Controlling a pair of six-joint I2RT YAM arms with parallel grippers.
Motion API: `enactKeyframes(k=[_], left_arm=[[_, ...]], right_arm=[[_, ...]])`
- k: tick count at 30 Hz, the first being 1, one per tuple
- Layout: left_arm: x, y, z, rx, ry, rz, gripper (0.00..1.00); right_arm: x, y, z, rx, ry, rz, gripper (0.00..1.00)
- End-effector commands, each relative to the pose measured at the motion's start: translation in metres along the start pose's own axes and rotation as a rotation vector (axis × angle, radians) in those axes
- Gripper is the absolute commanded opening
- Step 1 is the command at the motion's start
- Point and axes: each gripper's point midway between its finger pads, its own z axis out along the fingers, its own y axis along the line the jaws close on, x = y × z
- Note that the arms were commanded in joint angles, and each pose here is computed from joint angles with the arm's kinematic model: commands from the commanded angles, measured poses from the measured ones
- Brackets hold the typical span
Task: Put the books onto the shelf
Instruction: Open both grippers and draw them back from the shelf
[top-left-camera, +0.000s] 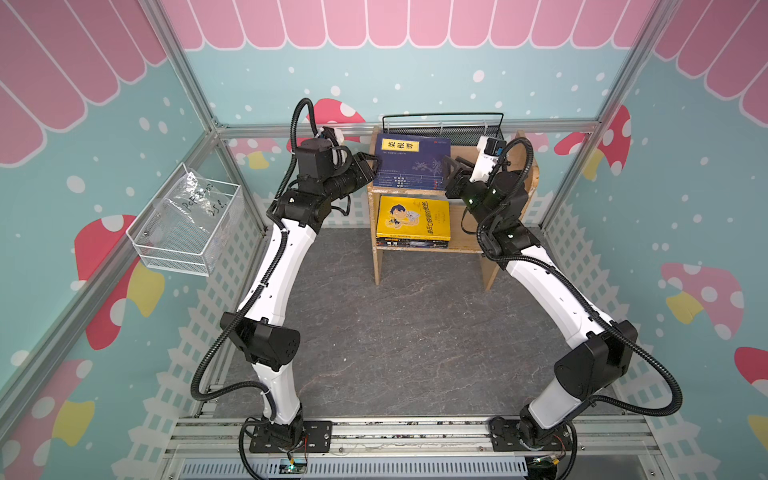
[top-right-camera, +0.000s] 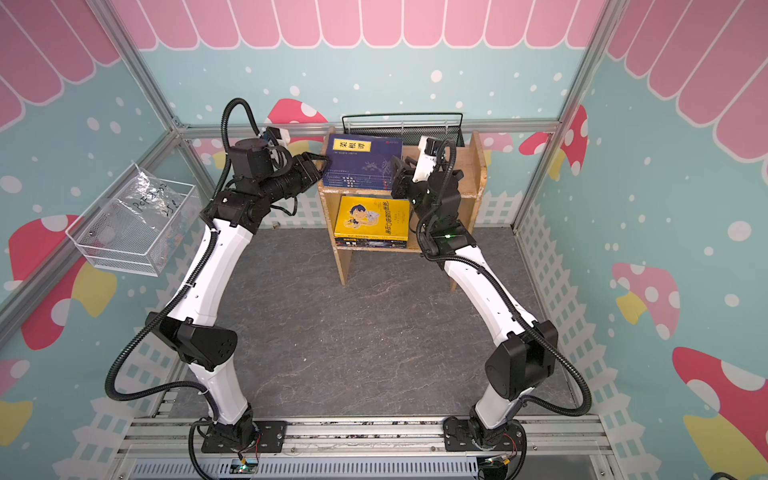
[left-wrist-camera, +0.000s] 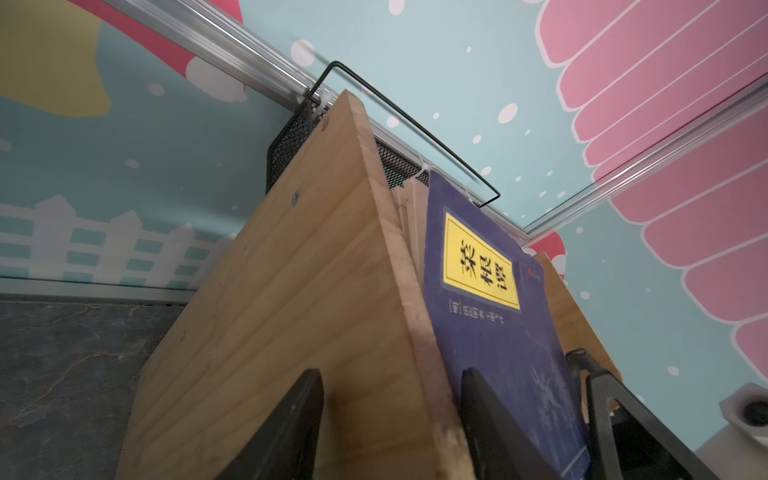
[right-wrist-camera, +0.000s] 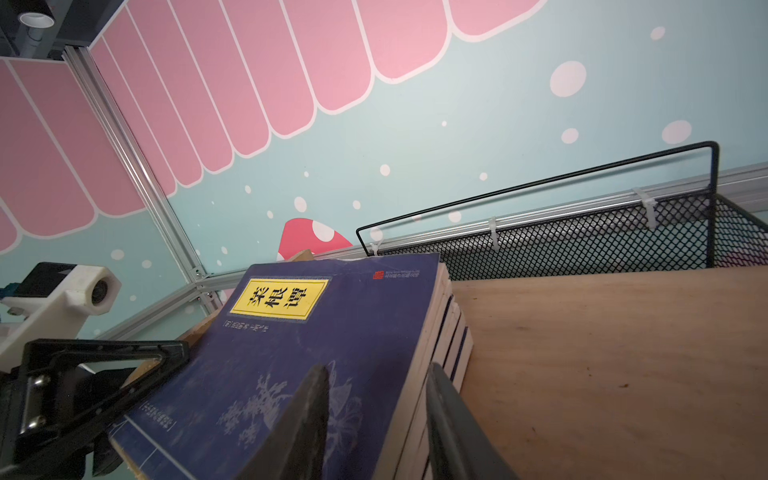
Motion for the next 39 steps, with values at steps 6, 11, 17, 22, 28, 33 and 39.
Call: enactKeyframes(k=[6, 11, 17, 22, 28, 33, 39], left_arm=[[-0.006, 0.015, 0.002, -0.083, -0.034, 0.037, 0.54], [-0.018, -0.001, -0.019, -0.048, -0.089, 0.053, 0.57], [-0.031, -0.021, -0.060, 0.018, -0.176, 0.067, 0.62], [-0.033, -0.026, -0.107, 0.030, -0.248, 0.100, 0.73], [-0.001, 0.004, -0.149, -0.078, -0.251, 0.178, 0.87], [0.035, 0.069, -0.180, -0.300, -0.278, 0.242, 0.99], [0.083, 0.158, -0.202, -0.588, -0.297, 0.273, 0.99]], right_arm=[[0.048, -0.018, -0.001, 0.058, 0.148, -0.051, 0.41], [0.047, -0.014, 0.001, 0.033, 0.148, -0.055, 0.43], [0.010, 0.001, -0.003, -0.006, 0.077, -0.113, 0.62], [-0.029, 0.006, -0.026, 0.016, -0.003, -0.169, 0.75], [-0.034, 0.002, -0.072, 0.037, -0.007, -0.198, 0.85], [-0.003, -0.018, -0.121, 0.096, 0.048, -0.217, 0.89], [0.075, -0.072, -0.177, 0.279, 0.200, -0.263, 0.96]])
